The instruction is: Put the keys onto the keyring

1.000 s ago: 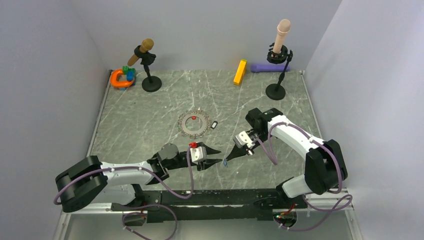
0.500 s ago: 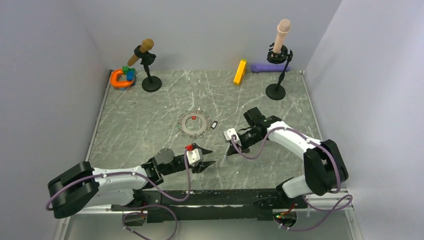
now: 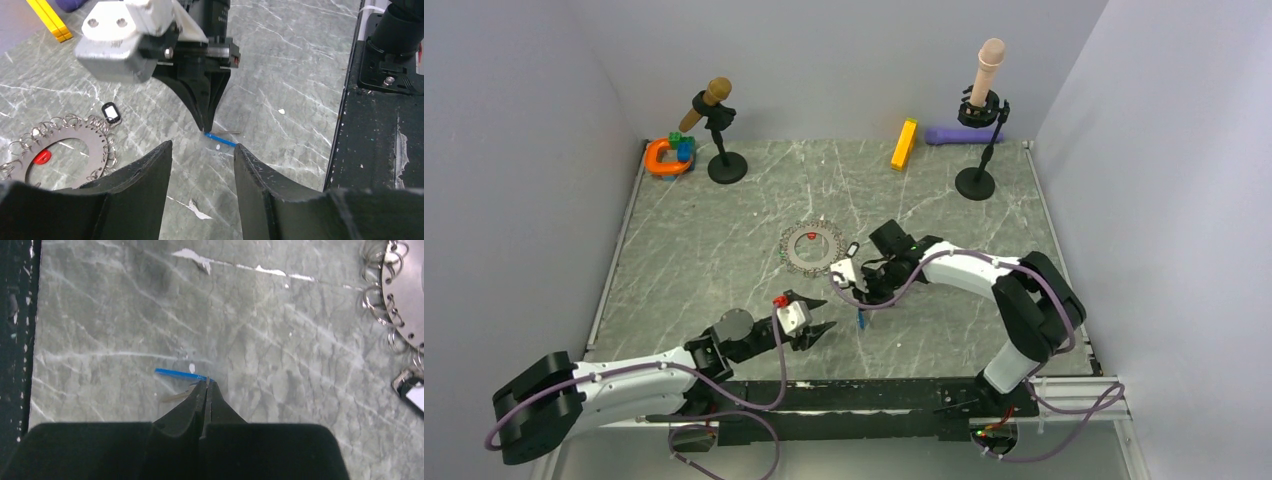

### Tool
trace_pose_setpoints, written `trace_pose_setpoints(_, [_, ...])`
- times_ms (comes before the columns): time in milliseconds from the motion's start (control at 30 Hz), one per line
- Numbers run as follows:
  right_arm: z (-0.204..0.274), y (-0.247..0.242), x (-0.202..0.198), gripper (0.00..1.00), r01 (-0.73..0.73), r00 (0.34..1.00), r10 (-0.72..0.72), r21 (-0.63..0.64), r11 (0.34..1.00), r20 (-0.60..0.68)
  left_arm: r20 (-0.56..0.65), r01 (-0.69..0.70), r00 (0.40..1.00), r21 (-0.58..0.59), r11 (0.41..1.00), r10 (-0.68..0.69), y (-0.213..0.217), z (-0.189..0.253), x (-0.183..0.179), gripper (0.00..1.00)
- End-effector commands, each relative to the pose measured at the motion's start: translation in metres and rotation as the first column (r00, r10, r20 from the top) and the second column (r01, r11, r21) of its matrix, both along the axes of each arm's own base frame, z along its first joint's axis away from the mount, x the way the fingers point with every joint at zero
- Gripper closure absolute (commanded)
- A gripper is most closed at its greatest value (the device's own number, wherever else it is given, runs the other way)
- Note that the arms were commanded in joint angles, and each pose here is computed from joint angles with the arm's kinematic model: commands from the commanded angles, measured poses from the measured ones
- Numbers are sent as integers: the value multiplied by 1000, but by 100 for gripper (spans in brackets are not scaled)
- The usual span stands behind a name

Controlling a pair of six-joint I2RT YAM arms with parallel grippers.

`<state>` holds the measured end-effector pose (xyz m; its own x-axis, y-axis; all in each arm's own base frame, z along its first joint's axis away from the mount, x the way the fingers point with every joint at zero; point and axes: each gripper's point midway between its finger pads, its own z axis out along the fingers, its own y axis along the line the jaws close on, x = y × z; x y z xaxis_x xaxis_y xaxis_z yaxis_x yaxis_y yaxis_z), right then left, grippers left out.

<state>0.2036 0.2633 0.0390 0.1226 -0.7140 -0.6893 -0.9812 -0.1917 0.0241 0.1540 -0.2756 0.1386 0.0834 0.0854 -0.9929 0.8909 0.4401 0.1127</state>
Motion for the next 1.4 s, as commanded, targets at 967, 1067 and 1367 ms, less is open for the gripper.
trace_pose_setpoints(967, [31, 3, 13, 71, 104, 994, -103, 47, 993, -23, 7, -62, 998, -34, 997, 62, 14, 14, 3, 40])
trace_pose_setpoints(1067, [36, 13, 22, 71, 106, 994, -104, 67, 992, -41, 3, -62, 998, -38, 997, 62, 14, 14, 3, 40])
trace_pose_setpoints(1367, [8, 21, 33, 68, 39, 995, -40, -13, 999, -87, -8, -96, 995, -49, 994, 96, 20, 15, 5, 40])
